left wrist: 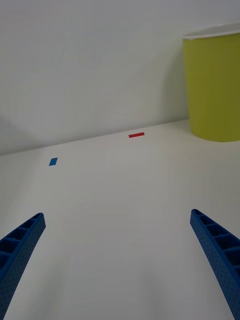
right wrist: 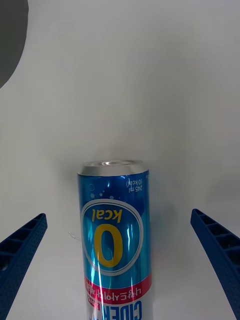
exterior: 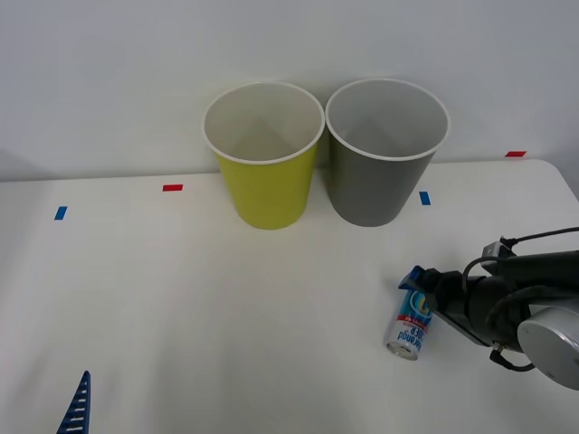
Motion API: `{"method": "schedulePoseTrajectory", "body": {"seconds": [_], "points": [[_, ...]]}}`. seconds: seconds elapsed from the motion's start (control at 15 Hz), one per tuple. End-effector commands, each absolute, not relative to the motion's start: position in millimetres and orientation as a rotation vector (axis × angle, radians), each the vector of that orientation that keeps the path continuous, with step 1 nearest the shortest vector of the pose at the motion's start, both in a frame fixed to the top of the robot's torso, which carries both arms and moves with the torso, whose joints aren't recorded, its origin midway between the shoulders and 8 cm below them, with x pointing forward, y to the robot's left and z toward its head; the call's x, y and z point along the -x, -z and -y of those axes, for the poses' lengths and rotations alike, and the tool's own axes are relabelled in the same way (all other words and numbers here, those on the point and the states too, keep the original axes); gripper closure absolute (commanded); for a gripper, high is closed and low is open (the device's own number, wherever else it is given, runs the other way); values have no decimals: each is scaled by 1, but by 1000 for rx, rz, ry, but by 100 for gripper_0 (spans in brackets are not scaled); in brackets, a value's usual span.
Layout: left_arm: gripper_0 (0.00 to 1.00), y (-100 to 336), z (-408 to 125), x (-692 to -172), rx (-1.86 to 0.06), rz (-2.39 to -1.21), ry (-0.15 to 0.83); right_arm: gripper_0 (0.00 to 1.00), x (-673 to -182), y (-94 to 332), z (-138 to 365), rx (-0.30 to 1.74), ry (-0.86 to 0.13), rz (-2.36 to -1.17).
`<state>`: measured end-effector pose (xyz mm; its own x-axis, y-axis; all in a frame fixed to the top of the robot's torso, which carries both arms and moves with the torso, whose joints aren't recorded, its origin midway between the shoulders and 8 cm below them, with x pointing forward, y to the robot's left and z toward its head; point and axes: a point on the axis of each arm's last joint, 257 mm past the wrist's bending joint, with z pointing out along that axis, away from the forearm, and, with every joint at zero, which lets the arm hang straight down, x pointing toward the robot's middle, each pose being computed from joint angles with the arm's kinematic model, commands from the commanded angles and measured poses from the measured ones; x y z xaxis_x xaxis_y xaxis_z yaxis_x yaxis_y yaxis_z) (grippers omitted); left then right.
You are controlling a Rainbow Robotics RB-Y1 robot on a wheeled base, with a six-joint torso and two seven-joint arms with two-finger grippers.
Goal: Put cans in the gray bin and PET bottles in the light green bin.
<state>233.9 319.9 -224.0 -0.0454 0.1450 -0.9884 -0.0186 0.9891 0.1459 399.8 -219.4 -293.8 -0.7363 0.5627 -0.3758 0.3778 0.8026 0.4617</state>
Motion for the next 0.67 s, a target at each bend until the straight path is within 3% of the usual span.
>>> {"method": "schedulePoseTrajectory", "body": {"seconds": [0.07,0.67], "points": [[0,224,-320,-234,-98,-1612,-133,0,-402,303,218,-693,-475,-2491],[0,224,-320,-234,-98,-1612,-133,0,-407,320,217,-700,-442,-2491]]}}
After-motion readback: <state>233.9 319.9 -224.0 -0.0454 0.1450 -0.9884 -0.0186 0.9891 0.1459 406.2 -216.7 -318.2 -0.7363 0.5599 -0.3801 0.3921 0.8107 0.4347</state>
